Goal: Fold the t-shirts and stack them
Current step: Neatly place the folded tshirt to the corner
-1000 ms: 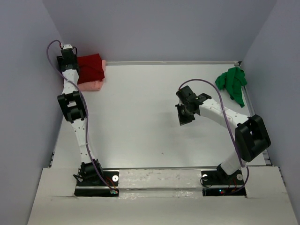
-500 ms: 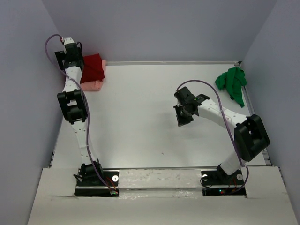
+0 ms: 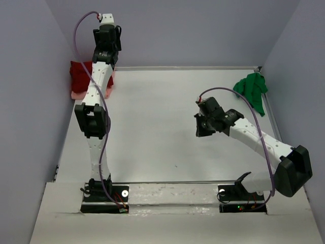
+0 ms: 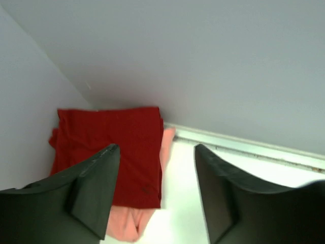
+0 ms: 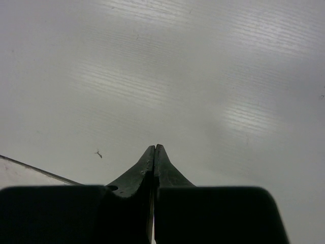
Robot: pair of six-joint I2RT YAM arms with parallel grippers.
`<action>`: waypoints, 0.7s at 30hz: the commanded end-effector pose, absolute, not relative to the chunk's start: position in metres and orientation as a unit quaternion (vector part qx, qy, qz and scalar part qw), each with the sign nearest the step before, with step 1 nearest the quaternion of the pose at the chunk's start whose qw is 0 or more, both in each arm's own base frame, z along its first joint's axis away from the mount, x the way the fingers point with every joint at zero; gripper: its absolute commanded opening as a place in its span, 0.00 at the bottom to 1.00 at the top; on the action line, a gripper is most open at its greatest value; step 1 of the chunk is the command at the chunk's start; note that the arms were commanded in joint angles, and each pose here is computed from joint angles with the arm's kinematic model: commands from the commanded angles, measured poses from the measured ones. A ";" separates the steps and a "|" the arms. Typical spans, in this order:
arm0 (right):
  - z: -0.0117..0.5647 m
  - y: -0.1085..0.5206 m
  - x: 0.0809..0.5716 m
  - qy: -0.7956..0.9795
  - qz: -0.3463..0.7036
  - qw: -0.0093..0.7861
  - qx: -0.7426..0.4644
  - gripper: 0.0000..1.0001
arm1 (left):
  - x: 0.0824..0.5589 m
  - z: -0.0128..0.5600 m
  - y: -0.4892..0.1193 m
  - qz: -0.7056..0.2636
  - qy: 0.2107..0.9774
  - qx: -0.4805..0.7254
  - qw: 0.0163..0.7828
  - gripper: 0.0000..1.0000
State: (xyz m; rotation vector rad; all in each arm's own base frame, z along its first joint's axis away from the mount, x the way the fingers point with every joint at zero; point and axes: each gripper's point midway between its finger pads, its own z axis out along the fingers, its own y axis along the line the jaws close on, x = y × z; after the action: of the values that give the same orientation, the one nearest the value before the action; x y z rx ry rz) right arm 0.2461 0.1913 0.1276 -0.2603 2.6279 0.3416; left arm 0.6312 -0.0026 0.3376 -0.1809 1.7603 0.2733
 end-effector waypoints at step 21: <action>0.134 0.191 0.242 0.946 0.145 0.274 -0.094 0.00 | 0.604 0.135 -0.003 0.281 0.869 -0.065 0.401 0.65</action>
State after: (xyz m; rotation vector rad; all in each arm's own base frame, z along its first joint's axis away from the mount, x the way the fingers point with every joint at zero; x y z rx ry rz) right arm 0.2414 0.1881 0.1254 -0.2539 2.6029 0.3577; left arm 0.6057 -0.0211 0.1347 -0.1353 2.2182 0.6021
